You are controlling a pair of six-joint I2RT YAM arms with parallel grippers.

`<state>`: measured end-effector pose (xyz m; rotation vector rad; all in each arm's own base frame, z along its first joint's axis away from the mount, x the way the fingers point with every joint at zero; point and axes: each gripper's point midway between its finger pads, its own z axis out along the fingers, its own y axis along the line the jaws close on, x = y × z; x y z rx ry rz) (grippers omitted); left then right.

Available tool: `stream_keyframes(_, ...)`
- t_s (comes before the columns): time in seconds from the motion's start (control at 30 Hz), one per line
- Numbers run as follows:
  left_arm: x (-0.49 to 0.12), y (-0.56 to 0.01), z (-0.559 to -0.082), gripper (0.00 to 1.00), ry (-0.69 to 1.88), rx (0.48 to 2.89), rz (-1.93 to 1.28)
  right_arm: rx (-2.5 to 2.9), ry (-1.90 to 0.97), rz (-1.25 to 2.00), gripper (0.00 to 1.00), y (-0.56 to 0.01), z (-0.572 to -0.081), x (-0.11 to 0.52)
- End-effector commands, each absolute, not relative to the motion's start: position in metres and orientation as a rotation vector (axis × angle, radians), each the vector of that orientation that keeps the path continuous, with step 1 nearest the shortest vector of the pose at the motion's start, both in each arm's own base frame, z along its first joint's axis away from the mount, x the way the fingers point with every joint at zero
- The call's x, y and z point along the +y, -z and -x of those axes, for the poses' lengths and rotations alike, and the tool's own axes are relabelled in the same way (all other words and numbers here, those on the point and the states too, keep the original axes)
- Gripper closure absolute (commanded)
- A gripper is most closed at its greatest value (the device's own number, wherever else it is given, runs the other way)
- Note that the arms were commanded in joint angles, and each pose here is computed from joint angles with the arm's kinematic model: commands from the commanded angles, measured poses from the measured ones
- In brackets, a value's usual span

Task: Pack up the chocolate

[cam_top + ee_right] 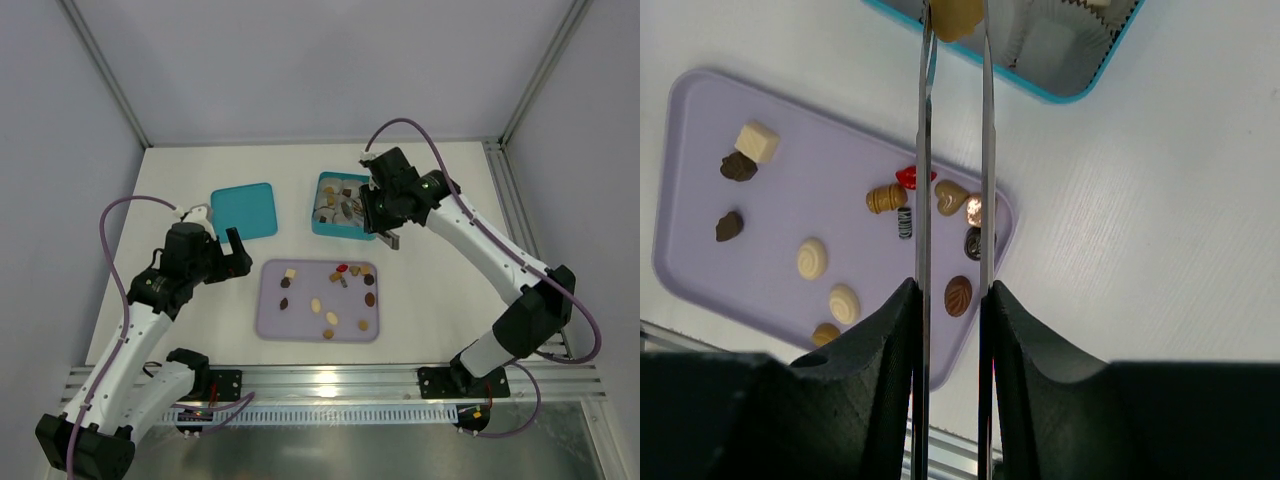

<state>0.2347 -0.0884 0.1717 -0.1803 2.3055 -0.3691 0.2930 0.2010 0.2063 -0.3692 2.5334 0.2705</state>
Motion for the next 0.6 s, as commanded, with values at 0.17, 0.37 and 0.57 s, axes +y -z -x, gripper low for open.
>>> stream_keyframes(0.17, -0.089, -0.178, -0.239, 0.00, 0.371, 2.280, 0.173, 2.511, -0.288, 0.393, 0.70, -0.201, -0.346, 0.224)
stream_keyframes(0.37, -0.089, -0.178, -0.238, 0.00, 0.370, 2.277, 0.174, 2.545, -0.278, 0.404, 0.70, -0.184, -0.358, 0.232)
stream_keyframes(0.57, -0.089, -0.179, -0.238, 0.00, 0.370, 2.277, 0.174, 2.577, -0.267, 0.415, 0.70, -0.168, -0.359, 0.232)
